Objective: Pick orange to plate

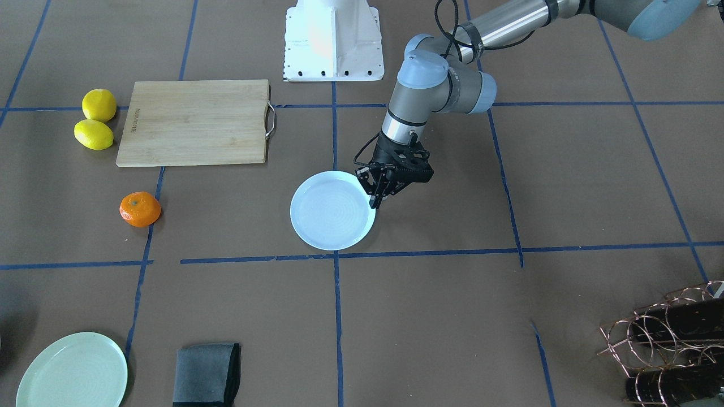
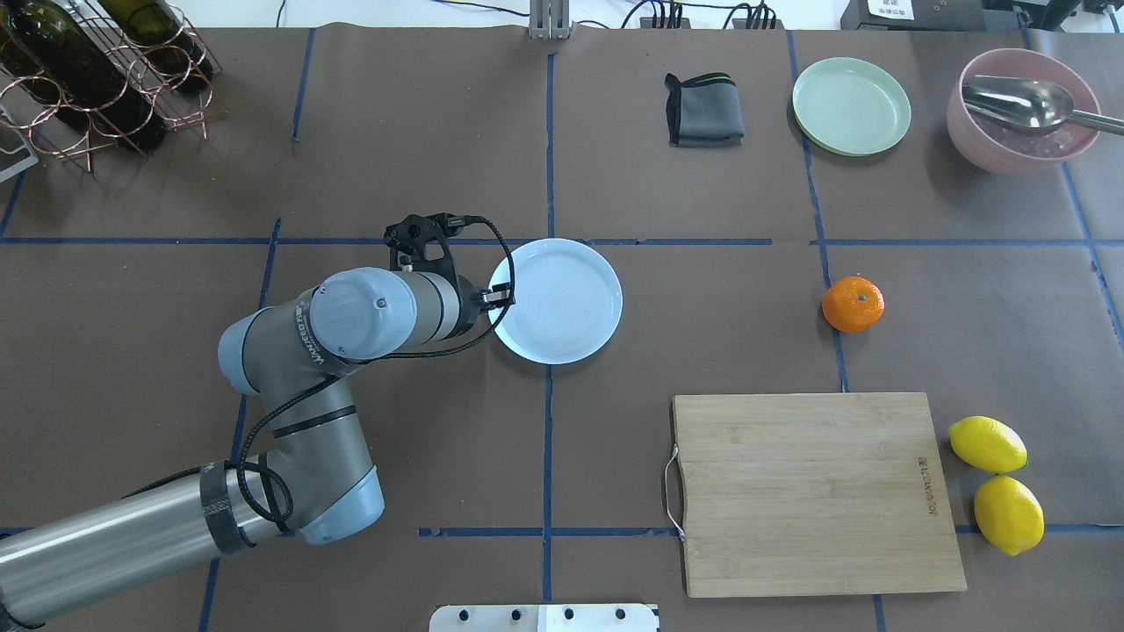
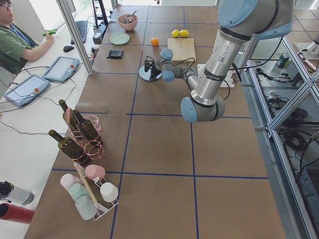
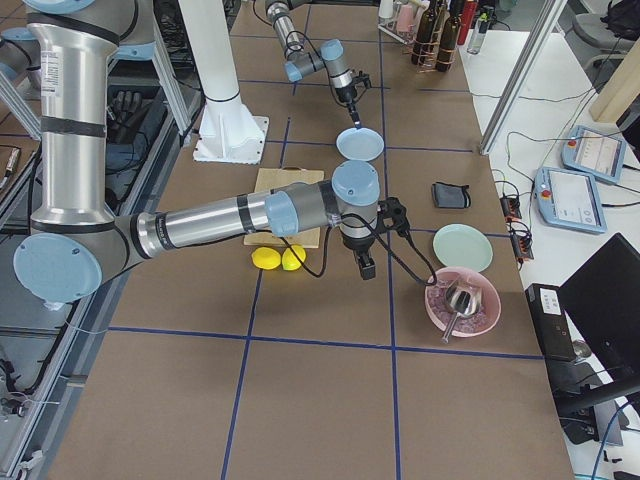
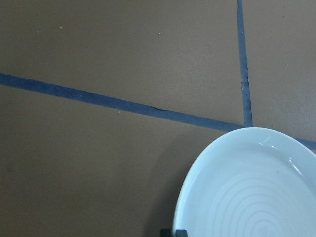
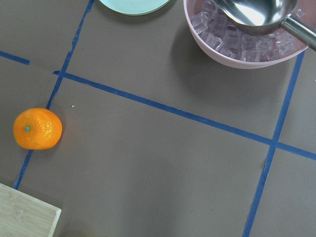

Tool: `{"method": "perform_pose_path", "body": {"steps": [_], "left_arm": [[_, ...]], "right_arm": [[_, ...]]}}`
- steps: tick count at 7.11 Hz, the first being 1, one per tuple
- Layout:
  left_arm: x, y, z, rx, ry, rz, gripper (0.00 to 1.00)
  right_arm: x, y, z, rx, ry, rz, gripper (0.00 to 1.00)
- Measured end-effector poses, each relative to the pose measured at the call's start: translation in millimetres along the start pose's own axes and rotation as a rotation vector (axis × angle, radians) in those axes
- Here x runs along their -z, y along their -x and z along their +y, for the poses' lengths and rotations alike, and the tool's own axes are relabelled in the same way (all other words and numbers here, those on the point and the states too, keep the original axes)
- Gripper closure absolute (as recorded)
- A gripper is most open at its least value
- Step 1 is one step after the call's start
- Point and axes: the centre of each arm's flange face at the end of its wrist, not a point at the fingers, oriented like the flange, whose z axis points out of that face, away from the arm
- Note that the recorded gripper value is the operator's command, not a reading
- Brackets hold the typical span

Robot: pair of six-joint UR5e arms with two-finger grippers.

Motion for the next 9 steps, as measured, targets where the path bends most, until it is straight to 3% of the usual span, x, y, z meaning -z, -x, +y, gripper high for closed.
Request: {"method": "perform_pose_path", "body": {"steps": [2,3,6,7,9], "left_arm": [[19,12,-33,-0.097,0.020,-0.016,0.00],[48,35,-65,-0.172,0.059,-0.051,0.00],[189,164,-191,-0.424,0.123,-0.207,0.00],[226,230,-226,-0.408,0.168,-0.240,0.00],[282,377,-257,-0.374,0.232,-0.297,0.00]], "right_arm": [[4,5,-3,0.015,-0.013,0.000,0.00],[7,10,-7,0.028,-0.021,-0.001,0.00],[5,47,-43,0.147,-0.053,-0.001,0.00],[-1,61,-53,0.169,-0.047,-0.005,0.00],[-16,92,-68,0.140,-0.031,-0.029,0.00]]}}
